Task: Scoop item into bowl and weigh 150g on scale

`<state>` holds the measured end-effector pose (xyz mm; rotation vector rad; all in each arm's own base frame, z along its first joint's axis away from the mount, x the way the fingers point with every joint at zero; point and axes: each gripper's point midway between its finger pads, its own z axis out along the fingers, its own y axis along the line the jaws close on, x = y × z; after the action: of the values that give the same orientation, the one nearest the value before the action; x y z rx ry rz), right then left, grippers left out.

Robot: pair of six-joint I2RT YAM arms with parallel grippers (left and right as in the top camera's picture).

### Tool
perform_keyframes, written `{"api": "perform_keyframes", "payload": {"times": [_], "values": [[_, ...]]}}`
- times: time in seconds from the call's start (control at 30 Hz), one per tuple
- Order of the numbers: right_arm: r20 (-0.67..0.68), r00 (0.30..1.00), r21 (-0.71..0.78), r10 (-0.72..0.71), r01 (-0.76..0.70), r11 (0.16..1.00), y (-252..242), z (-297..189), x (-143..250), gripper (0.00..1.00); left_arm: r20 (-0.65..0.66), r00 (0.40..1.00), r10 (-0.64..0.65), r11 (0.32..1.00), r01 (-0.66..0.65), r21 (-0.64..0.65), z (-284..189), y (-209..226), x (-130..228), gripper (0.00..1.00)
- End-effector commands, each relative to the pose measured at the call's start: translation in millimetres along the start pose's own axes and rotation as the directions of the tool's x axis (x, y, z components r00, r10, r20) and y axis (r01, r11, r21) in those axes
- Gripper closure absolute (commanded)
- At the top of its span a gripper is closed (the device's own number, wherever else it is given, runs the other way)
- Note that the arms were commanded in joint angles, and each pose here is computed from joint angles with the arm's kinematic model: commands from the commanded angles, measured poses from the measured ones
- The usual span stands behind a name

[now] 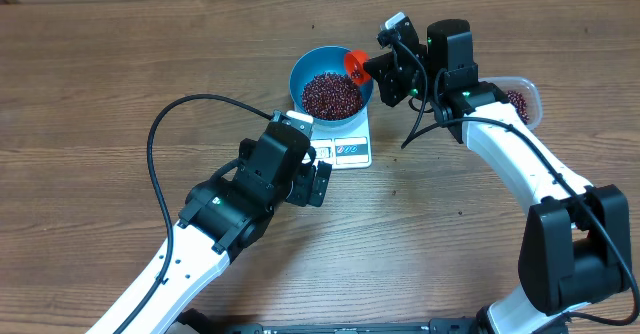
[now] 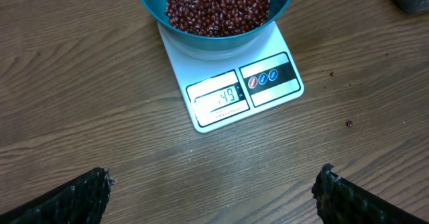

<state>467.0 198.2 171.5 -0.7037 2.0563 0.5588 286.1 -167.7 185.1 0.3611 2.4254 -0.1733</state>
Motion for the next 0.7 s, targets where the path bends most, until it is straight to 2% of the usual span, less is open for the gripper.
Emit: {"api": "perform_keyframes", "payload": {"times": [0.0, 0.17, 0.3, 0.4, 0.57, 0.67], "values": [[0.012, 1.0, -0.01, 0.005, -0.005, 1.0, 0, 0, -3, 0.96, 0.005, 1.0, -0.011, 1.0, 0.011, -0.011, 0, 1, 0, 0.01], [0.005, 1.0, -0.013, 0.002, -0.002, 1.0, 0, 0, -1, 0.96, 0.005, 1.0, -0.011, 1.0, 0.011, -0.01, 0, 1, 0, 0.0], [0.038, 0.998, -0.126, -0.042, 0.046, 0.991, 24, 1, -7, 0.96, 0.005, 1.0, -0.011, 1.0, 0.011, -0.011, 0, 1, 0, 0.0], [-0.013, 0.989, -0.082, -0.148, 0.146, 0.986, 19, 3, 6, 0.96, 0.005, 1.0, -0.011, 1.0, 0.011, -0.011, 0, 1, 0, 0.0], [-0.012, 0.99, -0.098, -0.142, 0.141, 0.985, 22, 3, 6, 0.96, 0.005, 1.0, -0.011, 1.0, 0.011, -0.011, 0, 1, 0, 0.0], [-0.034, 0.989, -0.047, -0.141, 0.139, 0.989, 12, 3, 9, 0.96, 0.005, 1.0, -0.011, 1.0, 0.011, -0.01, 0, 1, 0, 0.0]]}}
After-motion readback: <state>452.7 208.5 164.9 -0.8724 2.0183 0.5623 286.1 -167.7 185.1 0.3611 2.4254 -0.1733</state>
